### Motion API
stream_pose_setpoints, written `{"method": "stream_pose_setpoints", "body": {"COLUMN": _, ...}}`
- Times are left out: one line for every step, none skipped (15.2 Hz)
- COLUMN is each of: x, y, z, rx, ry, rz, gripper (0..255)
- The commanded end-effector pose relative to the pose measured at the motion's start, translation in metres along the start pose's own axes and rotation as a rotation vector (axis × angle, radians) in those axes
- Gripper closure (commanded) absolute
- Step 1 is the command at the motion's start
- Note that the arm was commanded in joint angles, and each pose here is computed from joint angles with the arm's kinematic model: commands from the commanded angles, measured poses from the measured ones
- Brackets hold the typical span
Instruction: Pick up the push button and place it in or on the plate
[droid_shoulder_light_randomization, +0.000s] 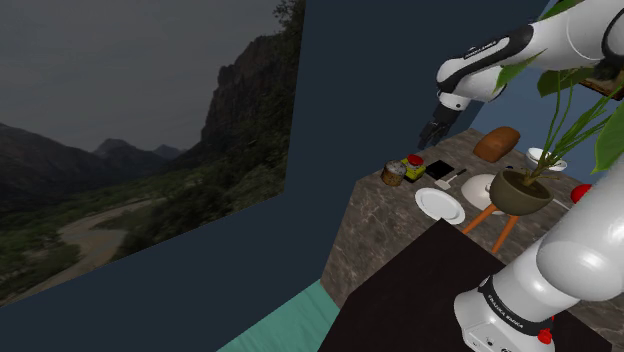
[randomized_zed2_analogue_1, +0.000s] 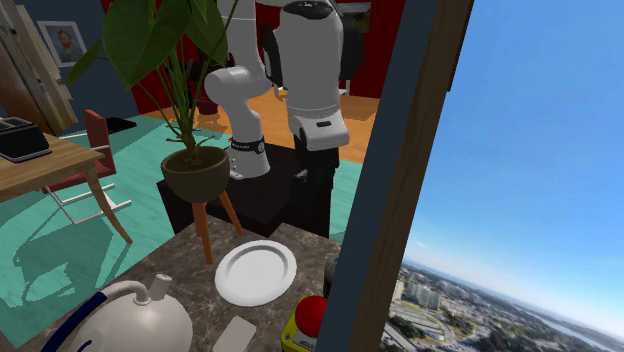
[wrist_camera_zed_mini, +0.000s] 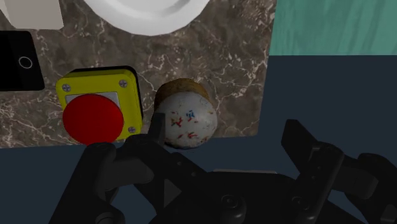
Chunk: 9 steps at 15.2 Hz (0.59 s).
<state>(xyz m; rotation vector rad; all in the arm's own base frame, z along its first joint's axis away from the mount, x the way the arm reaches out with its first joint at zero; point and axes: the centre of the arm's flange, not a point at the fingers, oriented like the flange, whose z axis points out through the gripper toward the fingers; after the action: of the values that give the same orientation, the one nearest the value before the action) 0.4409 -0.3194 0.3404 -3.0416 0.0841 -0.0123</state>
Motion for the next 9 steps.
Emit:
{"method": "stream_pose_setpoints", "body": {"x": 0.007, "y": 0.024, "z": 0.016, "rx": 0.000, "ry": -0.004, "rz": 0.001, "gripper": 0}}
{"method": "stream_pose_setpoints", "body": {"x": 0.011, "y": 0.034, "z": 0.023, "rx": 0.001, "ry": -0.007, "rz": 0.002, "gripper": 0}}
{"method": "stream_pose_setpoints", "body": {"x": 0.015, "y": 0.045, "z": 0.030, "rx": 0.001, "ry": -0.009, "rz": 0.003, "gripper": 0}}
{"method": "stream_pose_setpoints", "body": {"x": 0.019, "y": 0.056, "z": 0.037, "rx": 0.001, "ry": -0.012, "rz": 0.004, "gripper": 0}}
{"method": "stream_pose_setpoints", "body": {"x": 0.023, "y": 0.067, "z": 0.044, "rx": 0.001, "ry": -0.014, "rz": 0.005, "gripper": 0}}
{"method": "stream_pose_setpoints", "body": {"x": 0.026, "y": 0.077, "z": 0.051, "rx": 0.002, "ry": -0.017, "rz": 0.006, "gripper": 0}}
{"method": "stream_pose_setpoints", "body": {"x": 0.030, "y": 0.088, "z": 0.058, "rx": 0.002, "ry": -0.019, "rz": 0.007, "gripper": 0}}
{"method": "stream_pose_setpoints", "body": {"x": 0.034, "y": 0.099, "z": 0.065, "rx": 0.002, "ry": -0.022, "rz": 0.008, "gripper": 0}}
{"method": "stream_pose_setpoints", "body": {"x": 0.037, "y": 0.110, "z": 0.072, "rx": 0.002, "ry": -0.024, "rz": 0.009, "gripper": 0}}
